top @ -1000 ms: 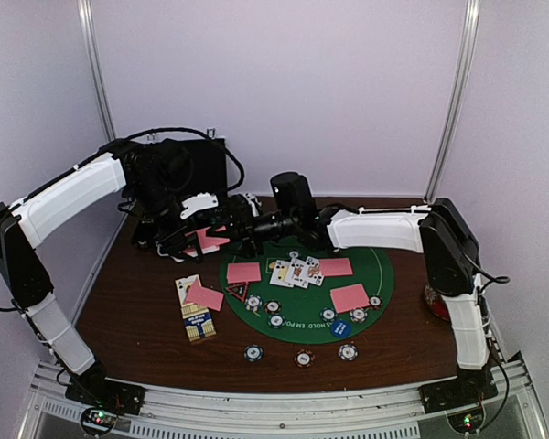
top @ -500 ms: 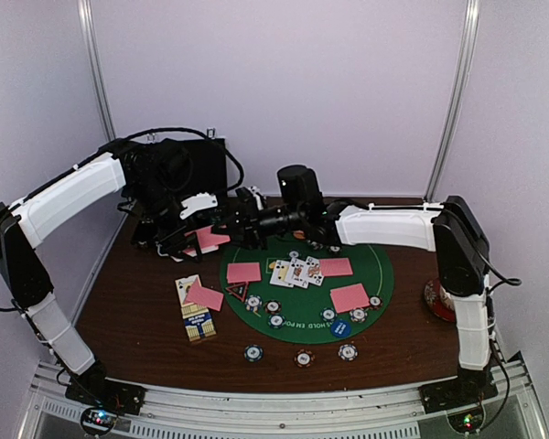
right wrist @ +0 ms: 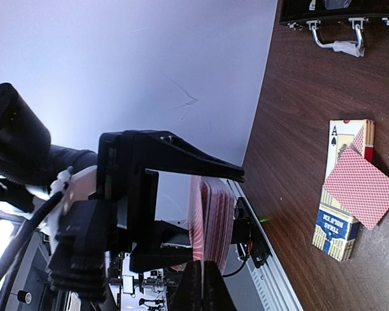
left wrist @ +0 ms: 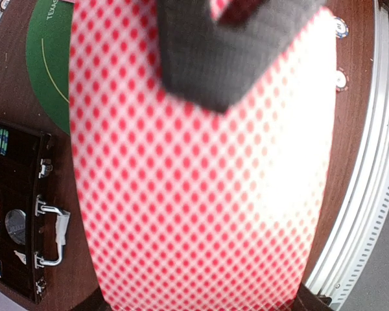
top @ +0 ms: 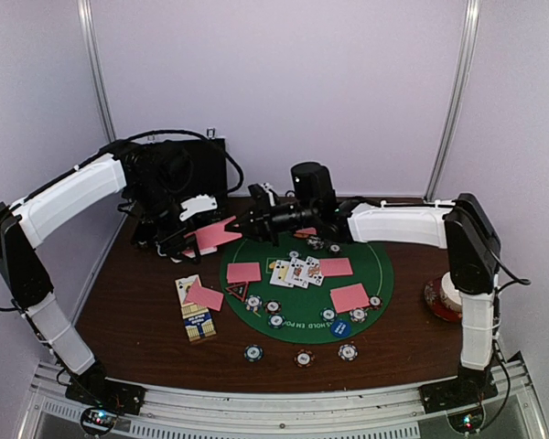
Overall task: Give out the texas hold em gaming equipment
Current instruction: Place the poker card on the face-down deck piles, then place the poker card in the community card area.
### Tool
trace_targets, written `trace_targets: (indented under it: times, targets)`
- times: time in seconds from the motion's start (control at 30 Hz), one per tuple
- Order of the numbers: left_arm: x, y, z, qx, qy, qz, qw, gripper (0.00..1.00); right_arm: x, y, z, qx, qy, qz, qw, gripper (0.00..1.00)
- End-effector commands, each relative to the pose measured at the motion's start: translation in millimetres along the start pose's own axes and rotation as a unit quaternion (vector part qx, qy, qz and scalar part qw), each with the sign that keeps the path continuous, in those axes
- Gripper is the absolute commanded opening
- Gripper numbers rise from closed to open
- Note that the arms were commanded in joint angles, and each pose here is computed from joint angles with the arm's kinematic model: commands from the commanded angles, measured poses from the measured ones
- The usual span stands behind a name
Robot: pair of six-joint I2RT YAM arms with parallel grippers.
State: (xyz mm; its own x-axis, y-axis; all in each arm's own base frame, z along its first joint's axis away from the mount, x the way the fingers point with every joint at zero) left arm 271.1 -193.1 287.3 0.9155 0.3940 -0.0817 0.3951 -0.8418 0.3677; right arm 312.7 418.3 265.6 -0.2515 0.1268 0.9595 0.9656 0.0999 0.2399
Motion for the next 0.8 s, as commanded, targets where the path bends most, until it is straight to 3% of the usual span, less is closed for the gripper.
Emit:
trace_targets:
  times: [0.0, 0.33, 0.53, 0.77]
  targets:
    - [2, 0, -3, -0.007, 0.015, 0.007, 1.0, 0.0, 22, 9, -39, -0.027, 0.014, -0.03, 0.999, 0.0]
    - [3, -2, -1, -0.002, 0.021, 0.007, 1.0, 0.0, -15, 10, -130, -0.08, -0.058, -0.01, 0.995, 0.0]
    - [4, -3, -1, -0.002, 0.021, 0.003, 1.0, 0.0, -71, 6, -197, -0.095, -0.199, 0.01, 0.975, 0.0]
    - [3, -5, -3, -0.005, 0.02, 0.001, 1.0, 0.0, -138, -8, -224, -0.084, -0.294, 0.042, 0.951, 0.0]
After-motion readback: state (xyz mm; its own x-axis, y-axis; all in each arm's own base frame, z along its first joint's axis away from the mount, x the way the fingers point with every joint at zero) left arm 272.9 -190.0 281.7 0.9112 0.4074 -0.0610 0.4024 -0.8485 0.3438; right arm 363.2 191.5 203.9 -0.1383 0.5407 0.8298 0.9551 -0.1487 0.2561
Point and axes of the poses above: each gripper's point midway between its finger pads, its own z axis out along the fingers, its own x axis along the line the jaws close on, y = z × x, the point moved 9 cm from there along -z, back along the fingers, and after that the axes turned 5 degrees about -z, right-handed, at the moved point
